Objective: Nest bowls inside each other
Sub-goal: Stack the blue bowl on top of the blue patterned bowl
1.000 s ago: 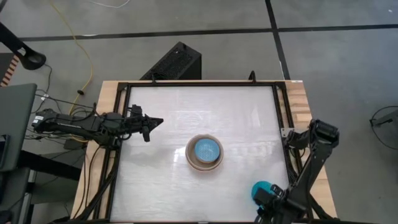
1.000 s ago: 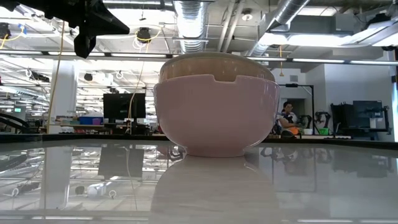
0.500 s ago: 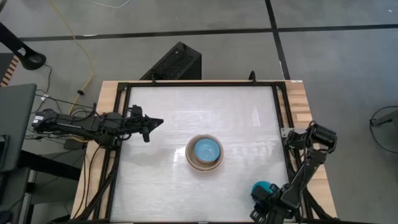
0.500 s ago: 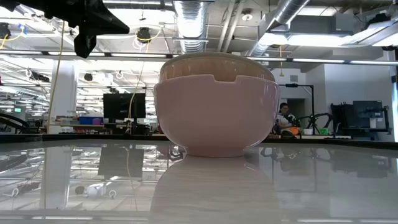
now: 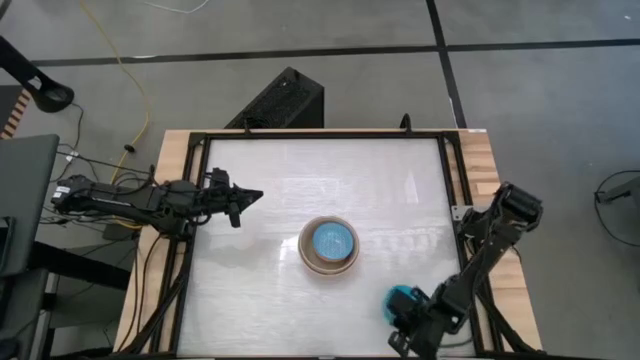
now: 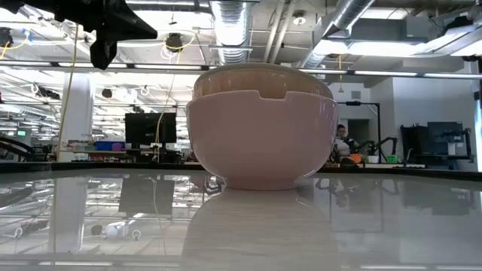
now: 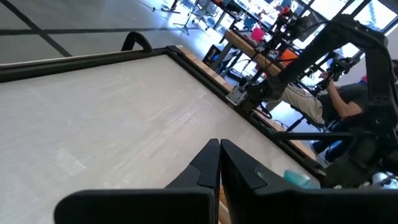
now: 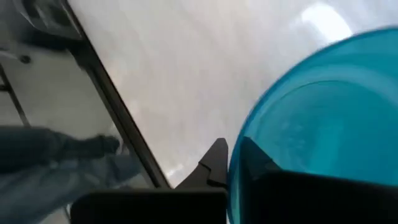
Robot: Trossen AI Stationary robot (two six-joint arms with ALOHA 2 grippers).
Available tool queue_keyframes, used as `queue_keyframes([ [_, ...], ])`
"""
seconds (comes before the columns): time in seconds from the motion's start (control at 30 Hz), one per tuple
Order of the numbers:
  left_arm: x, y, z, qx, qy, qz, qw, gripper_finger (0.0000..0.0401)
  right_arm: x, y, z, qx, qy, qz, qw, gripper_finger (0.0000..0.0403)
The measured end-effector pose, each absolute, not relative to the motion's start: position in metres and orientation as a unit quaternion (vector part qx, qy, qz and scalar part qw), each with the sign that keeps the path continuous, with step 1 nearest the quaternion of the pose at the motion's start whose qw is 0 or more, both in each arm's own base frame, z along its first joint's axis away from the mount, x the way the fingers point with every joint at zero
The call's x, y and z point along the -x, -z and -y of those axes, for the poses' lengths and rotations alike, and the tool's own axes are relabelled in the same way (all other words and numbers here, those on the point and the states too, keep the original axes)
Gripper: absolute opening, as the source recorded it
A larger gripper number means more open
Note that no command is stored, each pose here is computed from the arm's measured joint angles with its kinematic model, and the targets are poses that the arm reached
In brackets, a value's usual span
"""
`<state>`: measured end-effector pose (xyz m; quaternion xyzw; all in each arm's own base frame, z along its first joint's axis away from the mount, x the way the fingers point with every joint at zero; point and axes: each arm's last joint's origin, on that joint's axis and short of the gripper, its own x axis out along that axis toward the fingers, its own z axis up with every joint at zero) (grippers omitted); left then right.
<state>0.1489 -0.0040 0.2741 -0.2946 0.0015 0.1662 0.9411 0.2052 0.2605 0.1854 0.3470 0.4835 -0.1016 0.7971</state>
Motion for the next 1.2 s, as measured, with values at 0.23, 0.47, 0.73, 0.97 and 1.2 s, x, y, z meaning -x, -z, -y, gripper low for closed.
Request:
queue_keyframes([
  [0.23, -0.149, -0.274, 0.004, 0.300, -0.166, -0.001, 0.939, 0.0000, -0.232, -0.228, -0.216, -0.311, 0.107, -0.382, 0.864, 0.0000],
  [0.47, -0.149, -0.274, 0.004, 0.302, -0.166, -0.001, 0.939, 0.0000, -0.243, -0.260, -0.174, -0.287, 0.119, -0.332, 0.891, 0.0000],
  [0.73, -0.149, -0.274, 0.004, 0.302, -0.162, -0.002, 0.939, 0.0000, -0.260, -0.282, -0.133, -0.248, 0.119, -0.292, 0.916, 0.0000],
  [0.97, -0.149, -0.274, 0.004, 0.302, -0.162, -0.003, 0.939, 0.0000, -0.294, -0.283, -0.099, -0.239, 0.066, -0.271, 0.930, 0.0000],
  [1.2, -0.149, -0.274, 0.004, 0.304, -0.162, -0.003, 0.939, 0.0000, -0.326, -0.246, -0.099, -0.220, 0.014, -0.347, 0.912, 0.0000],
])
